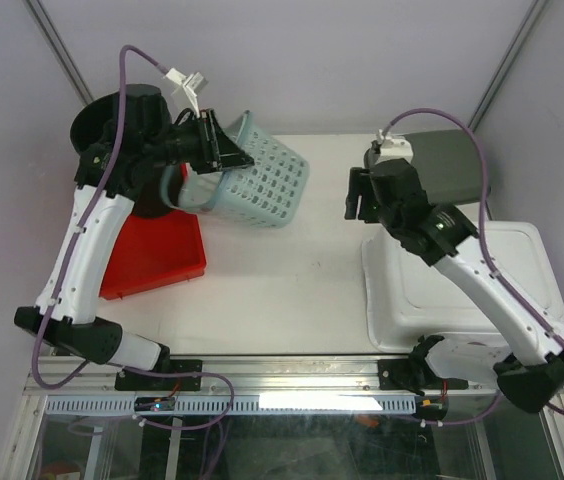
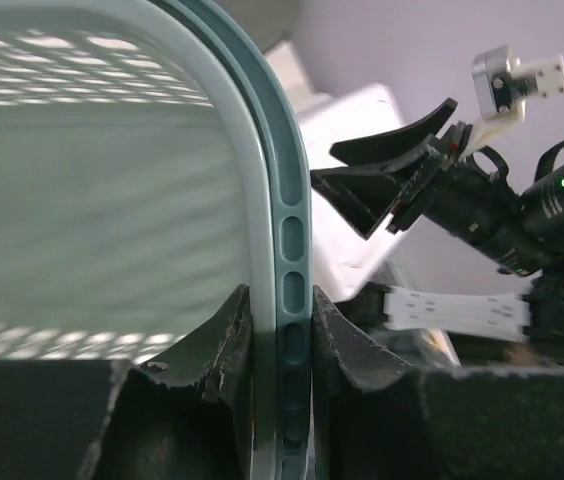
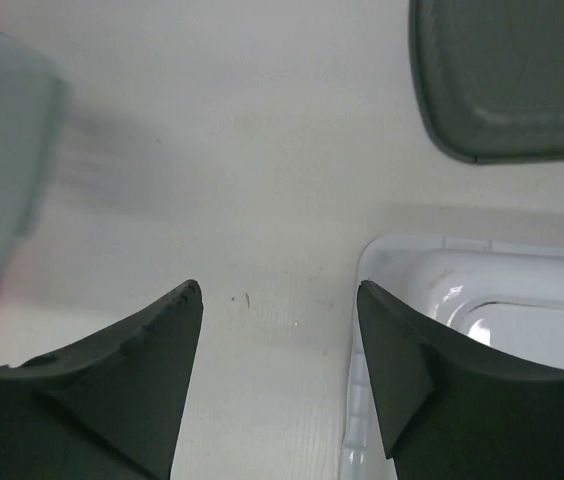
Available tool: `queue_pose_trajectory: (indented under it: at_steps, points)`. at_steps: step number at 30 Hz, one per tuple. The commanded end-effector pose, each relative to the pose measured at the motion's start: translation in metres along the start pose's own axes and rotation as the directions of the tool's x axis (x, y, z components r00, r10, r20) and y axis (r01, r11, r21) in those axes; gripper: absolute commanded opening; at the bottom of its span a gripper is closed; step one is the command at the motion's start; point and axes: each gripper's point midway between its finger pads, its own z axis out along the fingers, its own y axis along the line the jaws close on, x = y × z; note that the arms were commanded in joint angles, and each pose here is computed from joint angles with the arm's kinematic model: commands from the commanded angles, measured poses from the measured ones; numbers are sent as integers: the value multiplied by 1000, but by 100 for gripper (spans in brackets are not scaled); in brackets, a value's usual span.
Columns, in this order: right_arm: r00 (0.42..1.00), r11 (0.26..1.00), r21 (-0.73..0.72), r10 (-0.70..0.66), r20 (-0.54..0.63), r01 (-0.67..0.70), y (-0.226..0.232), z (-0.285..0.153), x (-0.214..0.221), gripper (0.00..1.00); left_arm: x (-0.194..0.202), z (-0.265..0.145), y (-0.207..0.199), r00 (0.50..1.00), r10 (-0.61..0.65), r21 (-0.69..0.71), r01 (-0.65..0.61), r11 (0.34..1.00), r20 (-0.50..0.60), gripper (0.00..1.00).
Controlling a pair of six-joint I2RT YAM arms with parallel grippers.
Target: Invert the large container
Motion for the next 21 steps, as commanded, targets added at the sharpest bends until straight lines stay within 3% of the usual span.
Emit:
queue_pose_trajectory:
  at_steps: [1,9,17,21]
  points:
    - [972,997,9,67,226,-71,-24,-52,-51,67,-18,23,-49,999,-26,338,38,940,-39,0]
    - [936,988,78,102,336,-136,-57,-80,-59,70,-46,67,-56,995,-96,479,77,875,14,0]
    - [944,986,109,89,318,-130,-61,-76,-53,71,-70,114,-47,932,-363,687,273,674,-15,0]
    - [948,989,106,70,309,-107,-58,-76,-54,72,-79,141,-41,914,-406,705,290,647,-3,0]
